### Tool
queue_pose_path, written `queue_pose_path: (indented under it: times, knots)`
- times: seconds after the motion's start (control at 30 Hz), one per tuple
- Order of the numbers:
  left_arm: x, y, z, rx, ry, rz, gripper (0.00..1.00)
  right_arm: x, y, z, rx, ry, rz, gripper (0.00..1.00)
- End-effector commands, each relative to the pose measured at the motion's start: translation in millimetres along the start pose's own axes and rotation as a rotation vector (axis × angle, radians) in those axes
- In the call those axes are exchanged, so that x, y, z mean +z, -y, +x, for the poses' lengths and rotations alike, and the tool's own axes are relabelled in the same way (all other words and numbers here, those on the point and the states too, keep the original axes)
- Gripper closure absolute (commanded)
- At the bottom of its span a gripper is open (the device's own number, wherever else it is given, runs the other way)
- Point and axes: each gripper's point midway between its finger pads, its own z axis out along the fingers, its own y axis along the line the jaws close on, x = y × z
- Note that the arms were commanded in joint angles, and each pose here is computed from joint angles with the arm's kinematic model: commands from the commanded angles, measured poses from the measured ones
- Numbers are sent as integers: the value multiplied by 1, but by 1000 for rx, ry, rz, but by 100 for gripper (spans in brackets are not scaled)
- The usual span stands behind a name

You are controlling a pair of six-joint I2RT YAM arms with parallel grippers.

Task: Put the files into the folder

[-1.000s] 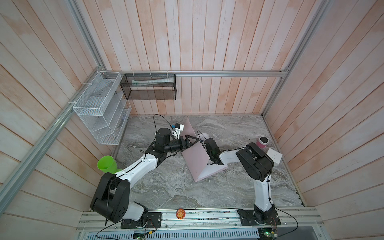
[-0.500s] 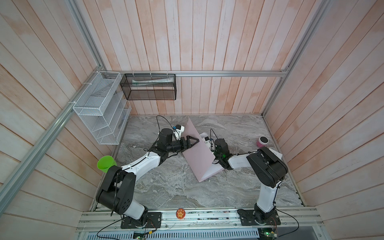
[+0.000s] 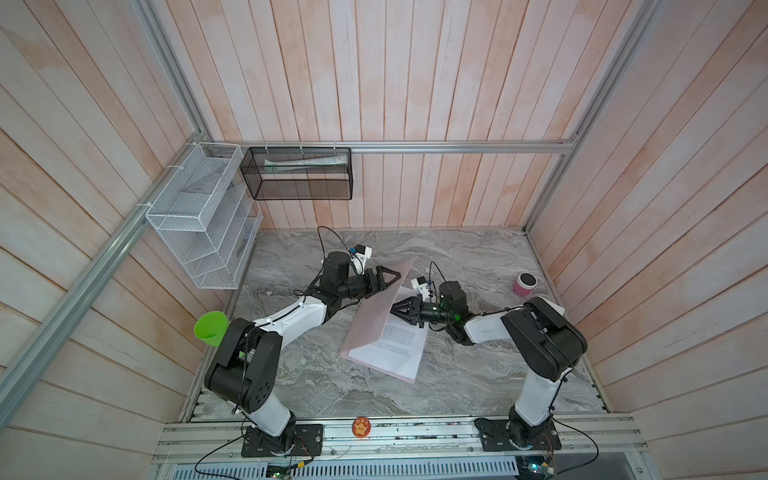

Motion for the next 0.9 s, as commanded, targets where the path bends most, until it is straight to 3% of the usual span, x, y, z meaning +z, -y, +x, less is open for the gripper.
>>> queue_pose_path:
  times: [0.0, 0.37, 0.6, 0.87]
  knots:
    - [-9, -4, 6, 6, 33, -25, 12, -21, 0, -16, -43, 52, 42, 79]
    - [-27, -9, 32, 20, 28, -92, 12, -84, 57, -20, -32, 157, 338, 76]
    - [-21, -10, 83, 47, -57, -135, 12, -140, 56, -7, -10, 275, 354, 76]
    - [-6, -44, 135, 53, -174, -212, 12, -146, 63, 7, 11, 279, 366, 76]
